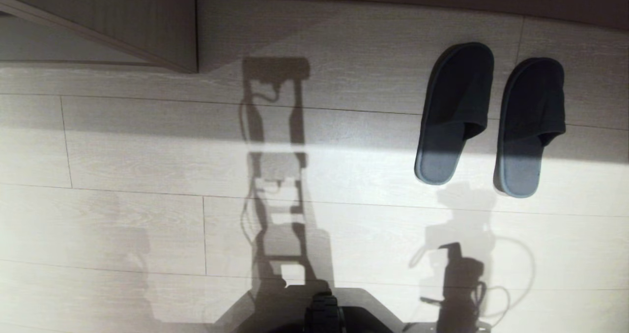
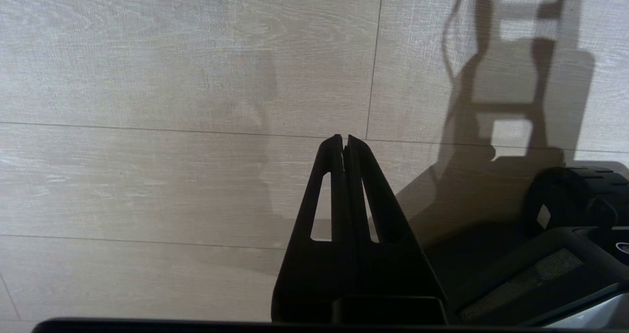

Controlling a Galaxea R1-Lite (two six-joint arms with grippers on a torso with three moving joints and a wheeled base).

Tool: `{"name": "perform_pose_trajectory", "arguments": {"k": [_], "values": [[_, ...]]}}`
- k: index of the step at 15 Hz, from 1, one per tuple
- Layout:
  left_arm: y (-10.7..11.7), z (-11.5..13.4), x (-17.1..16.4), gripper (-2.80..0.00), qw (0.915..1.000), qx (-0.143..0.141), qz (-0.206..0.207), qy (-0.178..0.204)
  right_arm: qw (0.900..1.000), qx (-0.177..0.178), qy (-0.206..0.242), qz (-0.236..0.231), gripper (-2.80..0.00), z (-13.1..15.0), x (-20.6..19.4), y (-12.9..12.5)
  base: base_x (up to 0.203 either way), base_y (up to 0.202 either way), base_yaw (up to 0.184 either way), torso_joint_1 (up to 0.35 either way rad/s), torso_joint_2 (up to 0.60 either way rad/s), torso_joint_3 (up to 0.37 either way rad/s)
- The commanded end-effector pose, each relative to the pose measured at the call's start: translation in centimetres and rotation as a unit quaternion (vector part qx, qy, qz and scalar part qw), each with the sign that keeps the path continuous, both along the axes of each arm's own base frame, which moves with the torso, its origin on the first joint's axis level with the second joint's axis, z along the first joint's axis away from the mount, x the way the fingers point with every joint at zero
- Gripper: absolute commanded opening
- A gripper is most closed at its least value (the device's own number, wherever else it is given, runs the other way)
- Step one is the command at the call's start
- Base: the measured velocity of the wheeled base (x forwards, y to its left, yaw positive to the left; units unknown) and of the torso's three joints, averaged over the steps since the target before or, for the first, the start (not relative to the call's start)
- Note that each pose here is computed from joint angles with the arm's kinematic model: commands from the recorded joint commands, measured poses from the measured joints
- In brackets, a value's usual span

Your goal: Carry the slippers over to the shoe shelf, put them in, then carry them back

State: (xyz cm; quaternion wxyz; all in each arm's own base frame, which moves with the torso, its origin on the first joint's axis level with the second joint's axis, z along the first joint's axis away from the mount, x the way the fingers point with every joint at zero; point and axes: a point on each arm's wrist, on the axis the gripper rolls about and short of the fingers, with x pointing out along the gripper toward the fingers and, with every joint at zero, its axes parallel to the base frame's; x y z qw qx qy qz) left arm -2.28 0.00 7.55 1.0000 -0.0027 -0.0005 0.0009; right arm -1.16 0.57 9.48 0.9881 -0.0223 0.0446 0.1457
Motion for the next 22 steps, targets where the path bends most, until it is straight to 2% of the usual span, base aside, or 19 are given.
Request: {"name": "perform_pose_trajectory", "arguments": {"k": [1, 2, 4, 6, 7, 8, 9, 11, 17, 22], "values": [[0.0, 0.0, 0.0, -2.8, 1.0, 0.0, 0.0, 0.0, 0.998, -0.001, -0.06, -0.004, -2.8, -0.2, -1.5, -0.1, 0.0, 0.0, 0.0, 0.0, 0.0, 0.0], [0.0, 0.0, 0.0, -2.8, 1.0, 0.0, 0.001, -0.001, 0.998, -0.005, -0.066, -0.015, -2.8, -0.4, -1.8, -0.1, 0.0, 0.0, 0.0, 0.0, 0.0, 0.0], [0.0, 0.0, 0.0, -2.8, 1.0, 0.0, 0.001, -0.001, 0.997, -0.019, -0.045, -0.066, -2.8, -0.6, -1.8, -0.3, 0.0, 0.0, 0.0, 0.0, 0.0, 0.0], [0.0, 0.0, 0.0, -2.8, 1.0, 0.0, 0.0, -0.001, 0.996, -0.02, -0.045, -0.081, -2.8, -0.8, -1.7, -0.4, 0.0, 0.0, 0.0, 0.0, 0.0, 0.0], [0.0, 0.0, 0.0, -2.8, 1.0, 0.0, 0.0, -0.001, 0.992, -0.018, -0.049, -0.111, -2.8, -1.1, -1.5, -0.5, 0.0, 0.0, 0.0, 0.0, 0.0, 0.0], [0.0, 0.0, 0.0, -2.8, 1.0, 0.0, 0.0, -0.001, 0.988, -0.011, -0.072, -0.136, -2.8, -1.2, -1.2, -0.6, 0.0, 0.0, 0.0, 0.0, 0.0, 0.0], [0.0, 0.0, 0.0, -2.8, 1.0, 0.0, 0.001, 0.0, 0.987, -0.007, -0.082, -0.136, -2.8, -1.1, -1.2, -0.6, 0.0, 0.0, 0.0, 0.0, 0.0, 0.0], [0.0, 0.0, 0.0, -2.8, 1.0, 0.0, 0.001, 0.0, 0.99, -0.013, -0.05, -0.132, -2.8, -1.9, -1.1, -0.6, 0.0, 0.0, 0.0, 0.0, 0.0, 0.0], [0.0, 0.0, 0.0, -2.8, 1.0, -0.003, 0.001, 0.0, 0.99, -0.002, -0.047, -0.135, -2.8, -1.9, -1.1, -0.6, 0.0, 0.0, 0.0, 0.0, 0.0, 0.006], [0.0, 0.0, 0.0, -2.8, 1.0, -0.003, 0.0, 0.0, 0.99, 0.01, -0.046, -0.136, -2.8, -1.9, -1.1, -0.6, 0.0, 0.0, 0.0, 0.001, 0.0, 0.18]]}}
